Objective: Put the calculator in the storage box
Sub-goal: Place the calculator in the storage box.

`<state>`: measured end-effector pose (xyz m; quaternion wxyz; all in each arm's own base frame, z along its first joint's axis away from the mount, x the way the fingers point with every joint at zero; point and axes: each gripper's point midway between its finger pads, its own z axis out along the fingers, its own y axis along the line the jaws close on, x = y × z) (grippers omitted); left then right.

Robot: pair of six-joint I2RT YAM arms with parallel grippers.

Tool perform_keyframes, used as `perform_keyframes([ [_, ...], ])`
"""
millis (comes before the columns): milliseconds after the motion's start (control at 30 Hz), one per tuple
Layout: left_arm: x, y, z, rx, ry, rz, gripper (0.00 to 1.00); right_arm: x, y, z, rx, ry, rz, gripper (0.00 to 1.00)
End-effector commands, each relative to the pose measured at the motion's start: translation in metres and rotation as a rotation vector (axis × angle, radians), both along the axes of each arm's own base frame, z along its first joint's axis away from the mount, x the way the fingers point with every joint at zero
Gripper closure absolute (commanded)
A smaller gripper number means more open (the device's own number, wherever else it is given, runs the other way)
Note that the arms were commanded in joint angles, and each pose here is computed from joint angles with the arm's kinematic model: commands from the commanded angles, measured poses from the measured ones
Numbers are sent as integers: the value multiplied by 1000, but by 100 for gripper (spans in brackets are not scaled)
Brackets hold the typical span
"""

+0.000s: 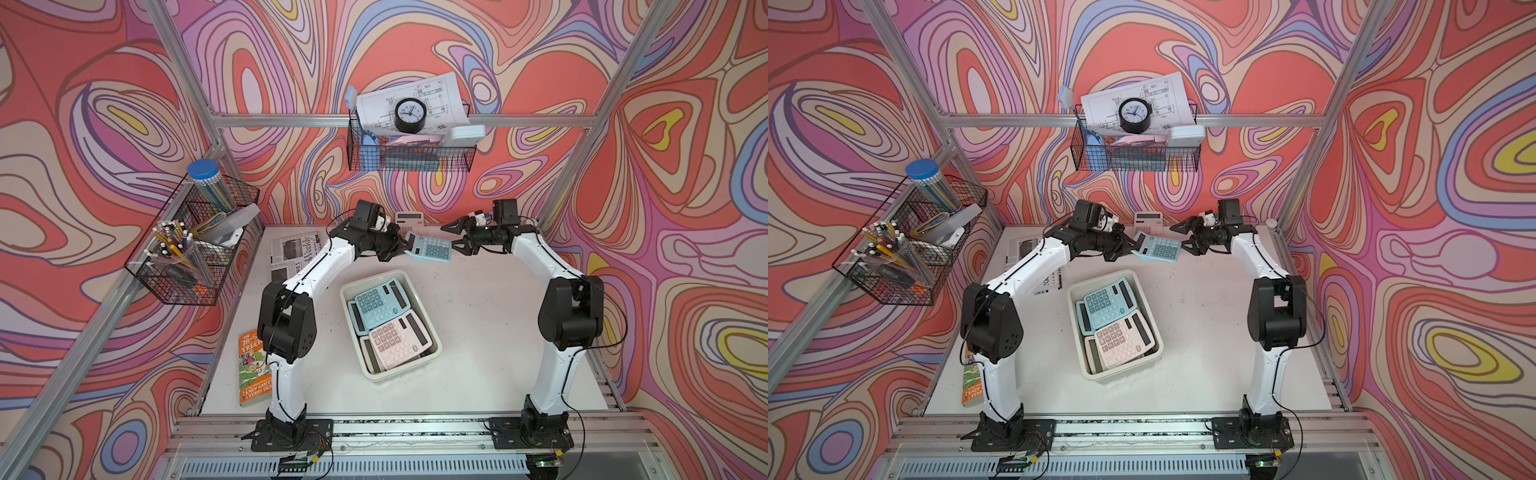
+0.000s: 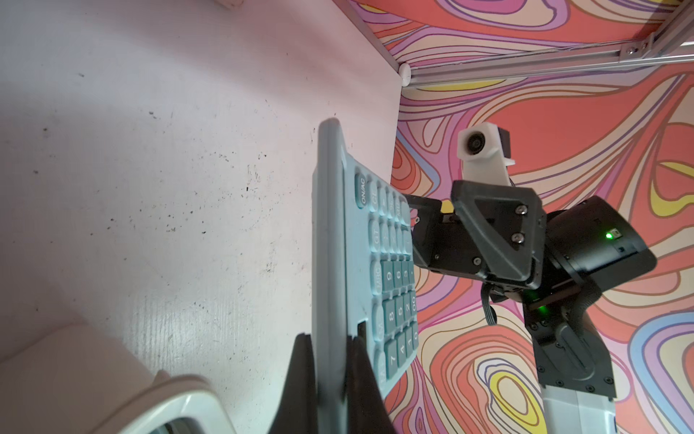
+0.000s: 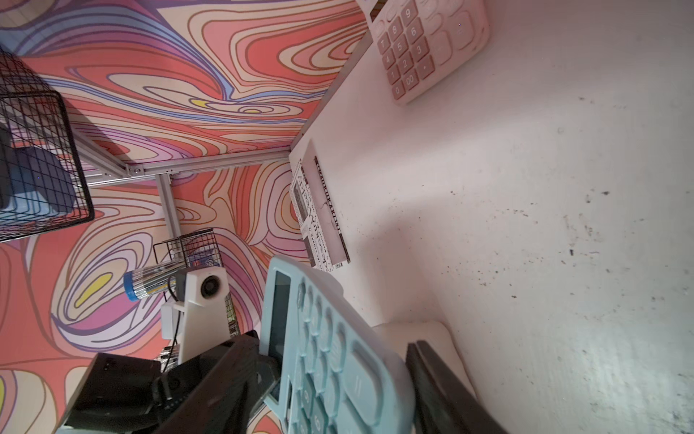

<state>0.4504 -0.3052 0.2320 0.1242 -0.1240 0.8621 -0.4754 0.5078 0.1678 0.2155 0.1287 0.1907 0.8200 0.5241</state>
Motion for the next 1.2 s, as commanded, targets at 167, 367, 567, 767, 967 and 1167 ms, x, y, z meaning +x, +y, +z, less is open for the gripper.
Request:
perform_keyframes([
  [167, -4, -3, 26, -50, -66, 13, 100, -21, 14, 6, 101, 6, 83, 48],
  [367, -7, -2, 29, -54, -66, 13, 100, -31, 23, 12, 125, 6, 120, 66],
  [567, -12, 2, 33, -15, -64, 6, 100, -34, 28, 17, 140, 3, 132, 96],
  [767, -19, 18, 37, 84, -60, 12, 53, -35, 28, 21, 129, -11, 138, 100],
  [967, -28, 64, 43, 195, -37, 90, 24, -45, 37, 25, 109, -42, 193, 100],
  [1167, -48, 110, 45, 267, 12, 163, 9, -64, 64, 31, 94, -92, 314, 100],
])
